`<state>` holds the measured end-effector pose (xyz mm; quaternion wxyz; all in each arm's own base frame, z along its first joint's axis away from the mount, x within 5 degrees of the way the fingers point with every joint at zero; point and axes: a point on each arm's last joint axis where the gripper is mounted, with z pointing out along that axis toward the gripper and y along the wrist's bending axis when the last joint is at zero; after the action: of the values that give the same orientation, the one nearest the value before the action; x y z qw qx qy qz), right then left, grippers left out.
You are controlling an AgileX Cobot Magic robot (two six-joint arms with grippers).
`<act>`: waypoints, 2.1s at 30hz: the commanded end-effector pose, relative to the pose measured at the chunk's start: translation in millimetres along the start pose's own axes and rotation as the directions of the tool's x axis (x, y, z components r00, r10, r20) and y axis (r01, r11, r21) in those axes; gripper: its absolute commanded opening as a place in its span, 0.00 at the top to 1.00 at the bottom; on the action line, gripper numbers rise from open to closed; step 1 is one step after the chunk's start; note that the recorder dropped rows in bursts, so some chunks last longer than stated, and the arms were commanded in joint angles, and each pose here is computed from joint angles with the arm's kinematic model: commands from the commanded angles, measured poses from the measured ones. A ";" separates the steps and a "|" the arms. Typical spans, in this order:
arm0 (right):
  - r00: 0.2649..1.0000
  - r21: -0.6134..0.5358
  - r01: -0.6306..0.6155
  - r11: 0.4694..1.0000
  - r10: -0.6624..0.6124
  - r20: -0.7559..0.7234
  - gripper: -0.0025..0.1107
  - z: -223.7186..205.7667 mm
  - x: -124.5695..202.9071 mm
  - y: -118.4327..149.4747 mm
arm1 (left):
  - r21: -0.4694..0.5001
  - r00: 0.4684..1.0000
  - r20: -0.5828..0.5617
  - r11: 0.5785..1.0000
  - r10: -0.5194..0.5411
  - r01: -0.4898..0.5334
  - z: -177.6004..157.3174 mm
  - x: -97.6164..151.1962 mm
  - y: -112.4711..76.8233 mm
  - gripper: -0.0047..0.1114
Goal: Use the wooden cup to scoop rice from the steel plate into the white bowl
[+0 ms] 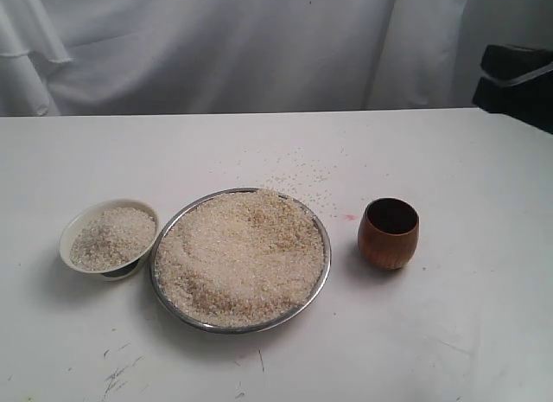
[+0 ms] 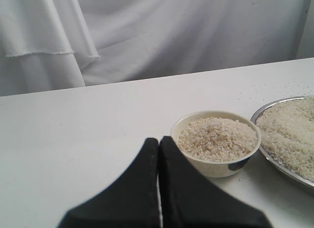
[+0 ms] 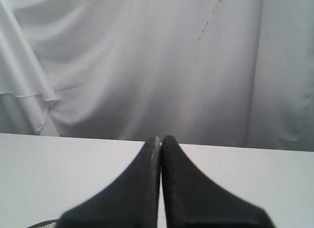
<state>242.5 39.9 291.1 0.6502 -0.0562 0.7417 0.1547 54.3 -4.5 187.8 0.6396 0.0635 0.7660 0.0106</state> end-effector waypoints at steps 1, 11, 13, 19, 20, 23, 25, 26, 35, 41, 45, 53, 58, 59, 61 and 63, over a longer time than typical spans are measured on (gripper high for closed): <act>1.000 0.031 -0.014 0.999 0.013 0.024 0.98 -17.4 -10.1 2.6 | 0.005 1.000 0.006 1.000 -0.003 0.003 0.3 -1.5 -0.1 0.96; 0.989 0.043 0.021 0.999 -0.027 0.146 0.98 -53.2 -37.1 12.1 | 0.005 1.000 0.006 1.000 -0.003 0.003 0.3 -1.5 -0.1 0.96; 0.984 0.048 0.064 0.997 -0.071 0.161 0.98 -57.4 -40.1 13.5 | 0.005 1.000 0.006 1.000 -0.003 0.003 0.3 -1.5 -0.1 0.96; 0.985 0.058 0.073 0.996 -0.081 0.153 0.98 -58.4 -39.8 12.9 | 0.005 1.000 0.006 1.000 -0.003 0.003 0.3 -1.5 -0.1 0.96; 0.987 0.069 0.073 0.995 -0.082 0.138 0.98 -58.2 -38.5 11.8 | 0.005 1.000 0.006 1.000 -0.003 0.003 0.3 -1.5 -0.1 0.96; 0.998 0.157 0.003 0.988 -0.014 0.065 0.98 -69.8 -34.3 5.9 | 0.005 1.000 0.006 1.000 -0.003 0.003 0.3 -1.5 -0.1 0.96; 0.998 0.209 -0.037 0.977 0.027 0.049 0.98 -87.8 -27.4 3.9 | 0.005 1.000 0.006 1.000 -0.003 0.003 0.3 -1.5 -0.1 0.96; 0.998 0.222 -0.038 0.974 0.026 0.058 0.98 -95.3 -24.2 3.4 | 0.005 1.000 0.006 1.000 -0.003 0.003 0.3 -1.5 -0.1 0.96; 0.980 0.411 -0.124 0.903 0.047 0.193 0.98 -172.5 39.4 -4.8 | 0.005 1.000 0.006 1.000 -0.003 0.003 0.3 -1.5 -0.1 0.96; 0.978 0.429 -0.126 0.894 0.038 0.207 0.98 -180.6 40.3 -3.8 | 0.005 1.000 0.006 1.000 -0.003 0.003 0.3 -1.5 -0.1 0.96; 0.975 0.417 -0.123 0.901 0.031 0.220 0.98 -180.4 38.8 -2.7 | 0.005 1.000 0.006 1.000 -0.003 0.003 0.3 -1.5 -0.1 0.96; 0.976 0.378 -0.098 0.921 0.014 0.220 0.98 -178.2 39.5 0.9 | 0.005 1.000 0.006 1.000 -0.003 0.003 0.3 -1.5 -0.1 0.96; 0.989 0.378 -0.015 0.926 -0.042 0.141 0.98 -173.4 55.9 -0.6 | 0.005 1.000 0.006 1.000 -0.003 0.003 0.3 -1.5 -0.1 0.96; 0.991 0.384 0.009 0.923 -0.059 0.117 0.98 -172.4 61.1 -1.8 | 0.005 1.000 0.006 1.000 -0.003 0.003 0.3 -1.5 -0.1 0.96; 0.994 0.386 0.011 0.922 -0.053 0.100 0.98 -171.3 67.0 -3.0 | 0.005 1.000 0.006 1.000 -0.003 0.003 0.3 -1.5 -0.1 0.96; 0.997 0.389 0.010 0.921 -0.040 0.068 0.98 -169.3 78.6 -5.1 | 0.005 1.000 0.006 1.000 -0.003 0.003 0.3 -1.5 -0.1 0.96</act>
<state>71.7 -6.5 240.8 0.6855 0.0702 0.7246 0.0029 54.3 -4.5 187.8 0.6396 0.0635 0.7660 0.0106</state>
